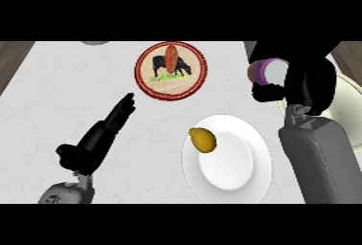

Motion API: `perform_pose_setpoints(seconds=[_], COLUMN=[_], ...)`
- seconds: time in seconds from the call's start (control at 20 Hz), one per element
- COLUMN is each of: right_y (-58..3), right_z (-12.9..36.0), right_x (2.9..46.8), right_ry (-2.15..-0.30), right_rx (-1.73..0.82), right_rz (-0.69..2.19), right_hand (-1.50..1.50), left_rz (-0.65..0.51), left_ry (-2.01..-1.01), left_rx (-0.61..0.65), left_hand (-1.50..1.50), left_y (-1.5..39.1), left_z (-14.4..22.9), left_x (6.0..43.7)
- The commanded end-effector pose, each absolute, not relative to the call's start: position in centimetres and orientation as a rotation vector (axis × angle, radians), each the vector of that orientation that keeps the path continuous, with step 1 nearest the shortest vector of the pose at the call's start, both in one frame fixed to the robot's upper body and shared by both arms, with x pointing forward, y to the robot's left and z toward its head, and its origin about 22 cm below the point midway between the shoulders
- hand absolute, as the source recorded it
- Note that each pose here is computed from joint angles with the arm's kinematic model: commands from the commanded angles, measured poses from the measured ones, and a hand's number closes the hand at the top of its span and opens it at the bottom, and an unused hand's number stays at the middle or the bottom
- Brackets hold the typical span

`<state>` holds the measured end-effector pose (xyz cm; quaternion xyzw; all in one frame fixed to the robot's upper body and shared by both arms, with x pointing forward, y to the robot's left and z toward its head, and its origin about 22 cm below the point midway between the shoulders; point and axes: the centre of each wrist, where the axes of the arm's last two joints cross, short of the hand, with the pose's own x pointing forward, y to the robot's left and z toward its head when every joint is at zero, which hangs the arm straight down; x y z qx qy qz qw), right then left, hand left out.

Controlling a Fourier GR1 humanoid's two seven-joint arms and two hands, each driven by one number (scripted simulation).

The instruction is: Pick the can from the plate and place it in the bowl

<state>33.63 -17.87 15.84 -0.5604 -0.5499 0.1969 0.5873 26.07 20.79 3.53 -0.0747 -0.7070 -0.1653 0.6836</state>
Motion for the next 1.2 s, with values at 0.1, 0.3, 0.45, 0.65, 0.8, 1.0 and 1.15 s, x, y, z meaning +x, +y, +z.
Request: perform_pose_setpoints(seconds=[0.1, 0.3, 0.45, 0.65, 0.8, 1.0, 1.15], right_y=[-22.1, -25.9, -29.1, -33.2, -33.0, -36.2, -37.8], right_z=[14.1, 15.0, 12.2, 10.1, 8.2, 7.7, 7.3], right_x=[33.8, 35.7, 37.0, 36.9, 37.2, 36.5, 37.8], right_ry=[-1.177, -1.181, -1.156, -0.971, -0.911, -0.974, -1.092], right_rx=[-1.458, -1.602, -1.630, -1.444, -1.256, -1.085, -1.132], right_rz=[0.468, 0.433, 0.447, 0.529, 0.487, 0.454, 0.452], right_hand=[1.50, 1.50, 1.50, 1.50, 1.50, -1.50, -1.50], left_rz=[-0.381, -0.390, -0.389, -0.386, -0.378, -0.379, -0.391], left_ry=[-1.591, -1.576, -1.599, -1.589, -1.601, -1.600, -1.597], left_rx=[-0.163, -0.186, -0.183, -0.166, -0.177, -0.180, -0.193], left_hand=[0.00, 0.00, 0.00, 0.00, 0.00, 0.00, 0.00], left_y=[19.8, 18.9, 19.1, 21.2, 20.4, 19.8, 19.9], left_z=[5.2, 4.6, 2.6, 3.5, 3.4, 4.6, 3.0], left_x=[25.3, 26.1, 26.8, 26.4, 27.3, 26.0, 25.8])
